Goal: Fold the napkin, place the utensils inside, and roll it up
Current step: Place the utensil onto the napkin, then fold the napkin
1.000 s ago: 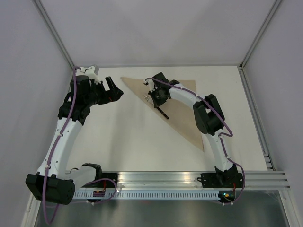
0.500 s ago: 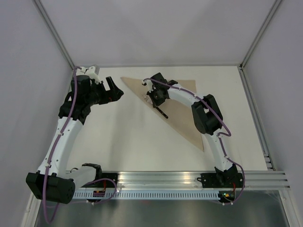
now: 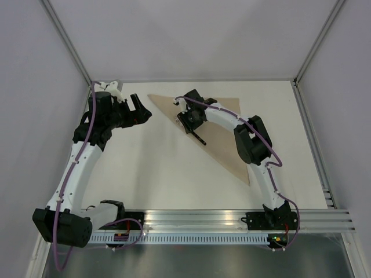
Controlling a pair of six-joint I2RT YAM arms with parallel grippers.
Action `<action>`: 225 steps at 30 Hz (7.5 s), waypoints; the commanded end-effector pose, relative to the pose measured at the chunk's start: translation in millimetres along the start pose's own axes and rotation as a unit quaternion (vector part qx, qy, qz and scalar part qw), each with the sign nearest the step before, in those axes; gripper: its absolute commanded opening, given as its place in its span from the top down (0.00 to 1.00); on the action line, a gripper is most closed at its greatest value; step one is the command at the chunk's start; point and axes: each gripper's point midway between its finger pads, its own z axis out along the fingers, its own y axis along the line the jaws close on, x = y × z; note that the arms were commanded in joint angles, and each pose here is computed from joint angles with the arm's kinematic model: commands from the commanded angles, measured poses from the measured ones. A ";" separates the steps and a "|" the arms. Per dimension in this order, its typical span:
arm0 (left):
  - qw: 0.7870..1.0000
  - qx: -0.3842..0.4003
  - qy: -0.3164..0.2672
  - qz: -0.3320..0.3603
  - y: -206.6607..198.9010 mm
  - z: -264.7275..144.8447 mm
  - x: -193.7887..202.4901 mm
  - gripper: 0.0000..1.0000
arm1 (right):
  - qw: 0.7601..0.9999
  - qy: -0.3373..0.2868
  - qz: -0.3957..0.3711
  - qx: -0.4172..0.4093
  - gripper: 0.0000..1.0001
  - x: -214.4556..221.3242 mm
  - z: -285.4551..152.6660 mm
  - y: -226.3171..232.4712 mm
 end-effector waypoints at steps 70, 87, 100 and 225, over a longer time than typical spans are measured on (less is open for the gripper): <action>0.785 0.227 -0.045 0.575 -299.9 128.1 405.3 0.49 | 0.914 -0.234 0.297 0.148 0.40 63.2 -322.4 -221.1; 0.793 0.307 -0.021 0.525 -339.9 102.8 405.6 0.98 | 0.915 -0.240 0.285 0.153 0.43 61.7 -325.2 -222.3; 0.871 0.307 -0.001 0.383 -351.4 100.3 340.4 0.98 | 0.915 -0.245 0.286 0.146 0.43 58.8 -323.0 -223.1; 0.976 -0.099 0.039 -0.188 140.3 334.1 21.5 0.88 | 0.929 -0.230 0.275 0.093 0.45 59.2 -289.6 -210.5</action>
